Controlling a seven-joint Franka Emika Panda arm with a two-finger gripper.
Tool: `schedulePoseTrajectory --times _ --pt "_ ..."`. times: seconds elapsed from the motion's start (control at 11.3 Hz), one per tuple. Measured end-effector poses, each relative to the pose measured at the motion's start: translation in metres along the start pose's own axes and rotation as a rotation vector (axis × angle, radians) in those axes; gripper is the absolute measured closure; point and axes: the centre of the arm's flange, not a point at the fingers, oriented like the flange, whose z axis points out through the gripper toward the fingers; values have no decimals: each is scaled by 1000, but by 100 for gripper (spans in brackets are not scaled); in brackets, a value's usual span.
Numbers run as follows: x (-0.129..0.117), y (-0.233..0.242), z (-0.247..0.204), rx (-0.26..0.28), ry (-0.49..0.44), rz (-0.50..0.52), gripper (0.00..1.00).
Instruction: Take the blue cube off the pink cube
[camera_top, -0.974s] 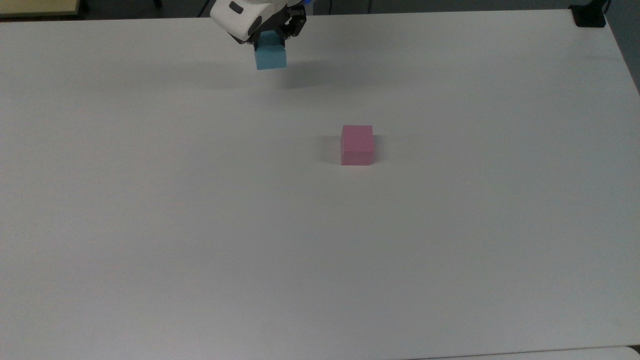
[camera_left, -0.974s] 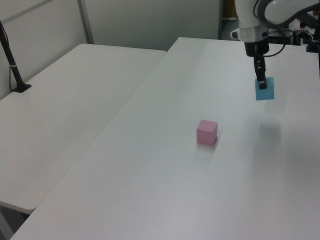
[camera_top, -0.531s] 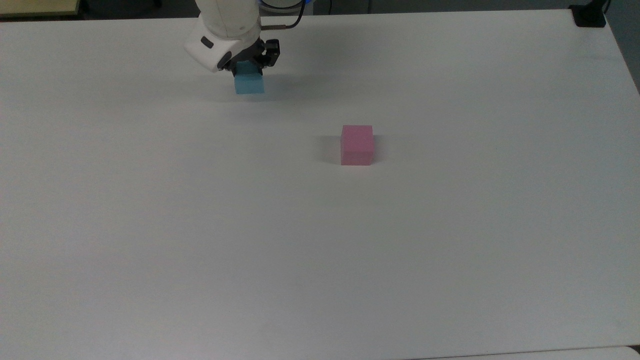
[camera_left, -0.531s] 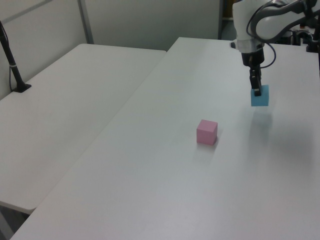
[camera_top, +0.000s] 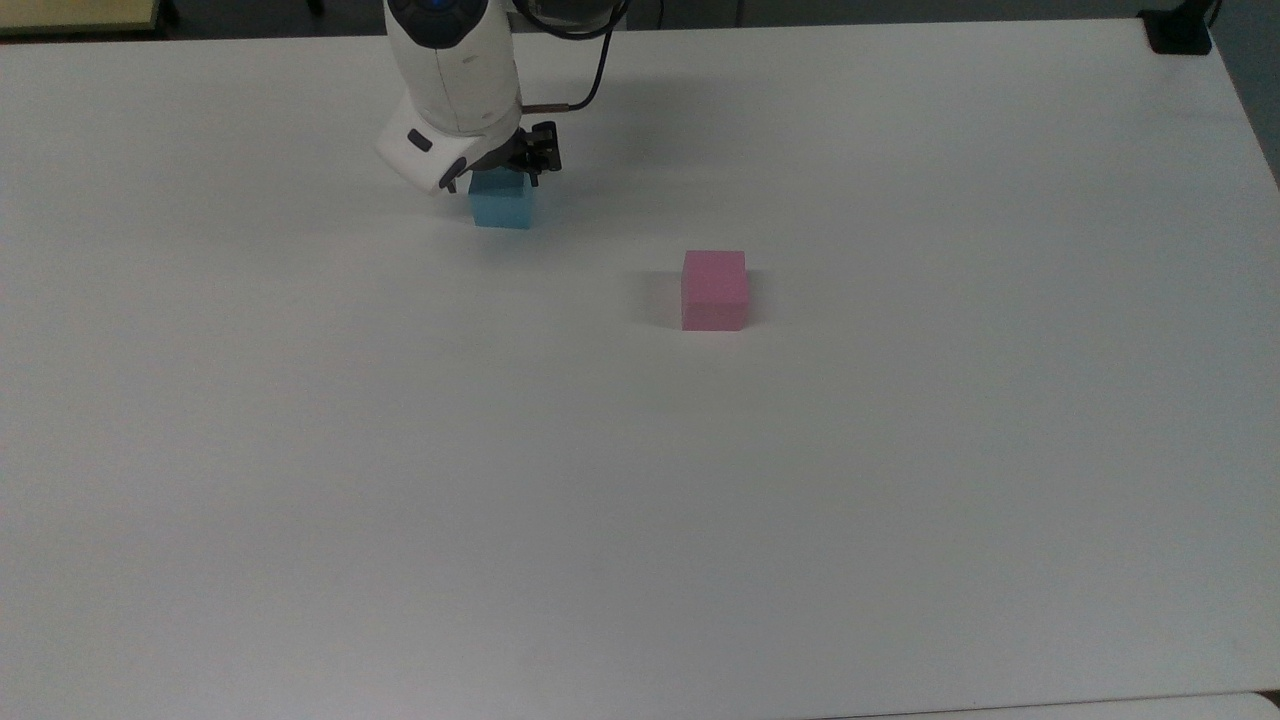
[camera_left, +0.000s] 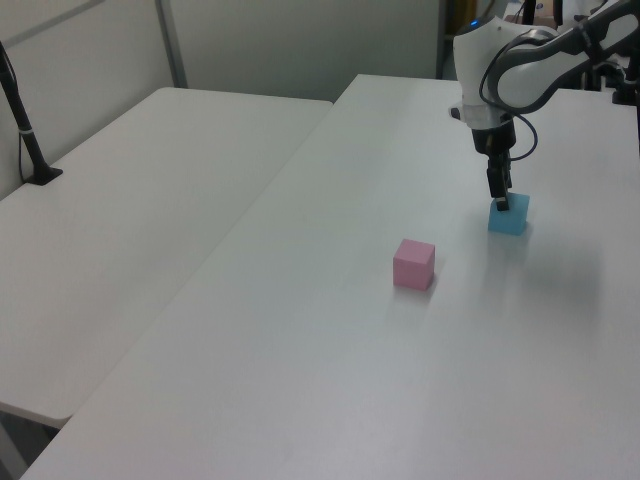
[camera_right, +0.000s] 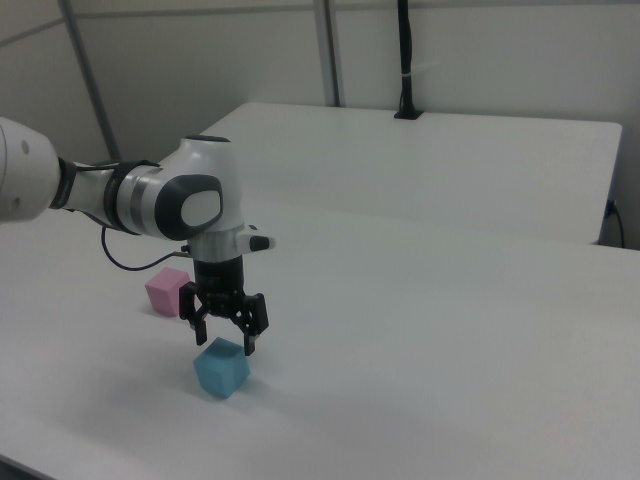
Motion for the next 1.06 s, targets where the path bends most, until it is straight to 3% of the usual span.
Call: schedulePoseTrajectory --times 0.35,0.53,0.8,1.06 --pt "-1 5 -41 -5 22 10 0" --pt "-16 5 -100 -6 33 34 0" --pt "-45 -10 -187 52 81 152 0" --pt "-66 -35 -252 49 184 219 0"
